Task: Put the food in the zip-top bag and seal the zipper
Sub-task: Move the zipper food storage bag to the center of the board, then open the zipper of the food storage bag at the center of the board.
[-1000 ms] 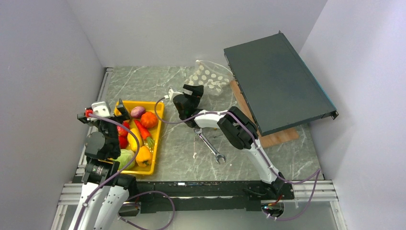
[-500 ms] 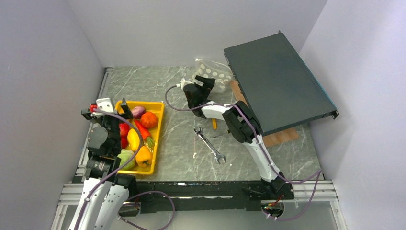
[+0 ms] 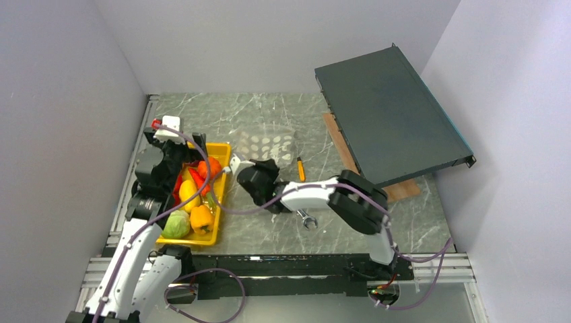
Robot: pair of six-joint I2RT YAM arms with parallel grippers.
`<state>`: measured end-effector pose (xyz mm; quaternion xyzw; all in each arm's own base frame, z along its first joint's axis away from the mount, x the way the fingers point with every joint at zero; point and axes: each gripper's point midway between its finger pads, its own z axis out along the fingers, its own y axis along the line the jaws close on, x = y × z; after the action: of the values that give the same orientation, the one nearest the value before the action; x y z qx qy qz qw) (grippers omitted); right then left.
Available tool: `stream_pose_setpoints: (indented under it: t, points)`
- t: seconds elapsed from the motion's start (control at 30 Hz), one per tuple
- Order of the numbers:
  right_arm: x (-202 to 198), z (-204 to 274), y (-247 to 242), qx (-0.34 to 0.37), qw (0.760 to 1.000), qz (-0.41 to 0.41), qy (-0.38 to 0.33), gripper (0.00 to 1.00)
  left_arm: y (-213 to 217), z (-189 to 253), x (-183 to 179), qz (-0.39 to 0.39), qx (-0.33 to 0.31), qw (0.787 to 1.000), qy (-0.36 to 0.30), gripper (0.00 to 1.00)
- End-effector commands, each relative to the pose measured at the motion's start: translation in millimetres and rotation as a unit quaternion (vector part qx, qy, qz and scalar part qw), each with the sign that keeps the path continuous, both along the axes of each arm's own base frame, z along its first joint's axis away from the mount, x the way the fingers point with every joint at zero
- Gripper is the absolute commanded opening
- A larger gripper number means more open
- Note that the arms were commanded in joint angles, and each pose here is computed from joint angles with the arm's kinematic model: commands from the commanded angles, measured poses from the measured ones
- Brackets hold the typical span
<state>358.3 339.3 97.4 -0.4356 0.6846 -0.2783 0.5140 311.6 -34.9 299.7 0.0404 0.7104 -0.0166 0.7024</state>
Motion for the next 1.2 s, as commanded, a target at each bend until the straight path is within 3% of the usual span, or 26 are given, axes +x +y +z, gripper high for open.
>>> stream_pose_setpoints:
  t: [0.0, 0.1, 0.17, 0.4, 0.6, 0.7, 0.9, 1.1, 1.17]
  points:
    - [-50.2, 33.9, 1.3, 0.135, 0.991, 0.017, 0.015, 0.0, -42.4, -4.6, 11.9, -0.108, -0.057, 0.991, 0.056, 0.99]
    - [-82.4, 28.6, 3.6, 0.175, 0.982, 0.058, 0.049, 0.0, -75.6, -16.0, 17.2, -0.203, -0.098, 0.967, 0.115, 0.99]
    - [-94.1, 20.7, -0.2, 0.192, 0.976, 0.071, 0.072, 0.0, -83.8, -21.0, 22.9, -0.232, -0.123, 0.954, 0.144, 0.94]
    - [-115.1, 6.1, -20.6, 0.269, 0.955, 0.039, 0.117, 0.0, -69.1, -62.3, 47.4, -0.197, -0.197, 0.928, 0.248, 0.92]
    - [-128.9, 24.6, -33.1, 0.367, 0.921, 0.049, 0.117, 0.0, -79.7, -102.0, 49.5, -0.22, -0.211, 0.887, 0.347, 0.9]
    - [-131.4, 30.9, -33.9, 0.383, 0.914, 0.057, 0.118, 0.0, -87.6, -111.8, 49.5, -0.239, -0.221, 0.871, 0.369, 0.88]
    - [-140.1, 46.4, -27.2, 0.425, 0.892, 0.087, 0.128, 0.0, -118.0, -139.5, 36.6, -0.244, -0.153, 0.858, 0.426, 0.91]
    - [-142.5, 46.1, -25.0, 0.427, 0.89, 0.09, 0.136, 0.0, -144.8, -134.8, 28.9, -0.3, -0.194, 0.834, 0.421, 0.96]
    - [-145.7, 46.7, -25.7, 0.432, 0.886, 0.092, 0.138, 0.0, -148.8, -135.9, 28.9, -0.309, -0.203, 0.826, 0.425, 0.87]
